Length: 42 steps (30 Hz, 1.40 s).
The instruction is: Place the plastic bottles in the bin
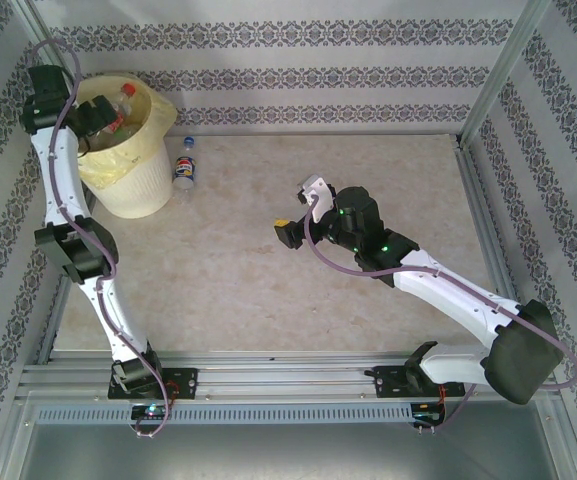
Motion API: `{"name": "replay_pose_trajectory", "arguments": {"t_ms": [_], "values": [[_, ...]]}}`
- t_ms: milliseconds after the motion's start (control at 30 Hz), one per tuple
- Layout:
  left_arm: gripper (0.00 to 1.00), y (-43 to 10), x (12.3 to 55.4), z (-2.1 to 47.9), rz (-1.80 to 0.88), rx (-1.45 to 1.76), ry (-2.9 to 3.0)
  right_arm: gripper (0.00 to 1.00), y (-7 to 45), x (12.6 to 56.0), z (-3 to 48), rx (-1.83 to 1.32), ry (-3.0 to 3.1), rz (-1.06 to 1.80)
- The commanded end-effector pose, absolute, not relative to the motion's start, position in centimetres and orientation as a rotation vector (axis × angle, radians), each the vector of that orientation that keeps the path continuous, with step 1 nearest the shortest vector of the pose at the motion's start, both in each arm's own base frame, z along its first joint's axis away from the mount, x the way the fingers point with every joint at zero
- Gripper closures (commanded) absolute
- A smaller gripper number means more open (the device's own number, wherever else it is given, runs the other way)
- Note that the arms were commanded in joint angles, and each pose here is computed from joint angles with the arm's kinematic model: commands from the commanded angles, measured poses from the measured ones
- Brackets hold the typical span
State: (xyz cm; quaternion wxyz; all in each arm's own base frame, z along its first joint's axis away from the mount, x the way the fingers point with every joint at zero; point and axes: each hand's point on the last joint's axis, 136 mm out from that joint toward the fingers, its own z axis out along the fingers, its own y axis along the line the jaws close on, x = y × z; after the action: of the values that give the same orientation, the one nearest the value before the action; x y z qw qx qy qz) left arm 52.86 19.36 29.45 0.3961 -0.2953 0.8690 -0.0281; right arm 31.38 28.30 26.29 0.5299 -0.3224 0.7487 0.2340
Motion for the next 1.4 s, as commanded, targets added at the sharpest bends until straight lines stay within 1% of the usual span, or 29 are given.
{"name": "replay_pose_trajectory", "arguments": {"t_ms": [0, 133, 300, 433, 633, 800, 933, 1067, 1200, 1367], "values": [[0.0, 16.3, 52.7, 33.1, -0.23, -0.643, 2.146, 0.02, 28.6, 31.3, 26.3, -0.789, 1.778, 0.541], [0.0, 14.2, 52.4, 36.8, -0.336, -0.567, 2.061, 0.02, 28.7, 31.3, 26.4, -0.787, 1.776, 0.545], [0.0, 10.6, 51.8, 39.6, -0.393, -0.455, 2.021, 0.02, 28.4, 31.2, 26.7, -0.775, 1.767, 0.535], [0.0, 7.3, 51.3, 40.6, -0.395, -0.374, 2.019, 0.02, 28.1, 31.3, 27.0, -0.75, 1.757, 0.53], [0.0, 1.1, 50.8, 40.1, -0.327, -0.246, 2.058, 0.02, 26.9, 31.6, 27.7, -0.668, 1.747, 0.5], [0.0, -3.9, 50.6, 38.2, -0.206, -0.154, 2.094, 0.02, 25.2, 32.0, 28.2, -0.566, 1.743, 0.451], [0.0, -6.7, 50.6, 35.9, -0.125, -0.123, 2.113, 0.02, 23.7, 32.2, 28.4, -0.484, 1.746, 0.411], [0.0, -9.2, 50.9, 32.3, -0.055, -0.092, 2.156, 0.02, 22.3, 32.5, 28.1, -0.421, 1.757, 0.379], [0.0, -10.4, 51.7, 28.6, 0.024, -0.056, 2.229, 0.02, 21.4, 32.8, 28.0, -0.37, 1.765, 0.369], [0.0, -9.3, 53.4, 23.4, 0.166, -0.091, 2.314, 0.02, 20.5, 33.1, 27.6, -0.325, 1.78, 0.354]]}}
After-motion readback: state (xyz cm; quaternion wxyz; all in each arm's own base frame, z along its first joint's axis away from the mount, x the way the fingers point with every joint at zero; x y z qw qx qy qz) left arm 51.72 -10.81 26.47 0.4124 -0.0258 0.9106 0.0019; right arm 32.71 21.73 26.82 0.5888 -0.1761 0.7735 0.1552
